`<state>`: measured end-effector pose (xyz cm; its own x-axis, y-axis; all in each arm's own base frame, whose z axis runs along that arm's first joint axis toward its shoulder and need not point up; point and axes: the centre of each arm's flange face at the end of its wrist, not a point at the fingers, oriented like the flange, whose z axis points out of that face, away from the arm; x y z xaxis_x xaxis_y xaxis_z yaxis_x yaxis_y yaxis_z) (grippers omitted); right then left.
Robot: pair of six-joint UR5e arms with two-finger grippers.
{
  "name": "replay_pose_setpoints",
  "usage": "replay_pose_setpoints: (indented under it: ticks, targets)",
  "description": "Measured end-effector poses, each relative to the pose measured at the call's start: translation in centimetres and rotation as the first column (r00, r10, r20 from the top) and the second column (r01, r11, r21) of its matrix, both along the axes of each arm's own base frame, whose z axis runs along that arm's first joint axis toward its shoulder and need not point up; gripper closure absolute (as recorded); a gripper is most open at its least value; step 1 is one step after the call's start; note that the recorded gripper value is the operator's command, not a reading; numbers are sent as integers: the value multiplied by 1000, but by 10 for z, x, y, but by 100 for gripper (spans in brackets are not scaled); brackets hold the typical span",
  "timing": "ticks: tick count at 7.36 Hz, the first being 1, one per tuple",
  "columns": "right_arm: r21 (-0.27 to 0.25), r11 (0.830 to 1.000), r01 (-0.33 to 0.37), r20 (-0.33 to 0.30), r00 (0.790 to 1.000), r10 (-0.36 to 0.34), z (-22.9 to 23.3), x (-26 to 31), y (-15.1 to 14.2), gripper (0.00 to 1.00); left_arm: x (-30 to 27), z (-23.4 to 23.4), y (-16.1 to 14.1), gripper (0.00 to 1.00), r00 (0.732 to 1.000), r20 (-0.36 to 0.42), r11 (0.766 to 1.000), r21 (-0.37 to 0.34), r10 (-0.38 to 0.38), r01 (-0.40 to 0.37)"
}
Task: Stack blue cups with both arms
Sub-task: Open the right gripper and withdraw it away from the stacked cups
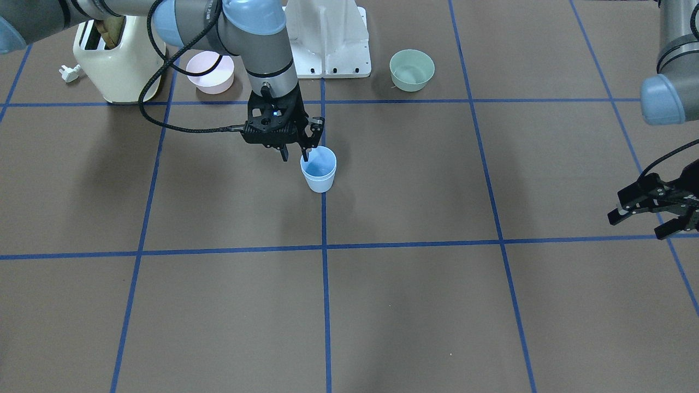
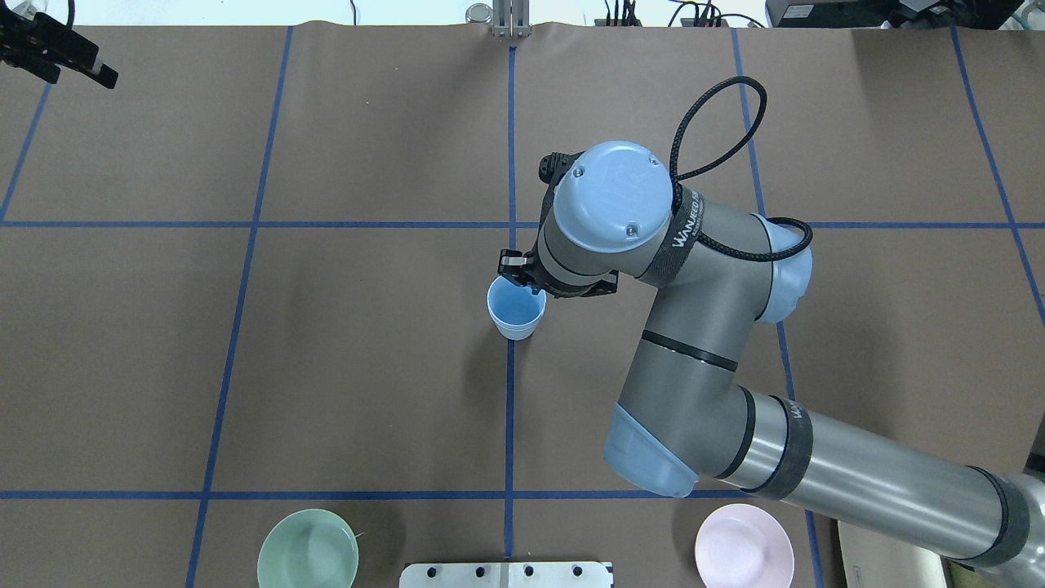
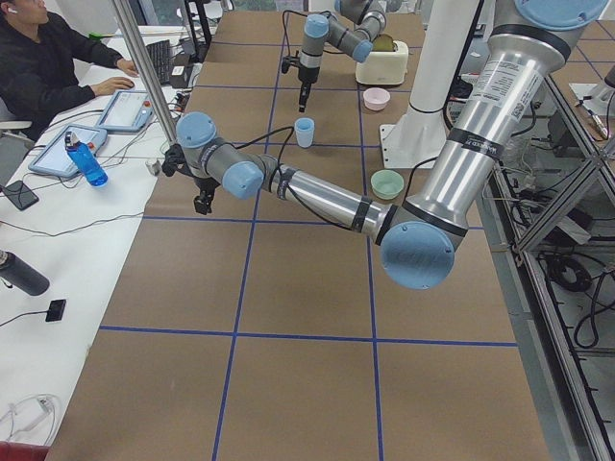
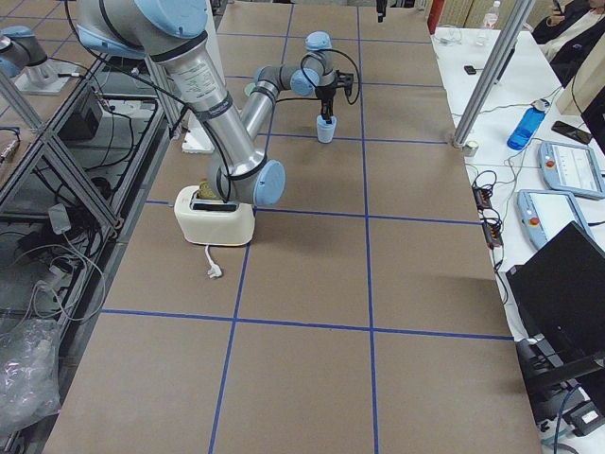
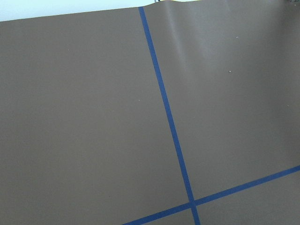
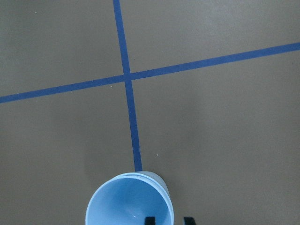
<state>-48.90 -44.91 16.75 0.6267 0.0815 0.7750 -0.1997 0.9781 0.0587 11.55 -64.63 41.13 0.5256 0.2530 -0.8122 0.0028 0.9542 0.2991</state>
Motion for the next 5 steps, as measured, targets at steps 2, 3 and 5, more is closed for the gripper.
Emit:
replay_pose_setpoints:
  ticks: [2, 3, 5]
  targets:
    - [30, 998, 53, -15, 999, -53, 41, 96, -71, 0, -23, 28, 7, 2, 1000, 24, 999, 34, 15, -16]
    - [58, 995, 86, -41, 996, -83, 76, 155, -101, 0, -44, 49, 11, 2, 999, 38, 999, 50, 20, -22]
    - [70, 988, 138, -95, 987, -131, 166, 270, -137, 0, -94, 99, 10, 2, 998, 60, 998, 57, 16, -19]
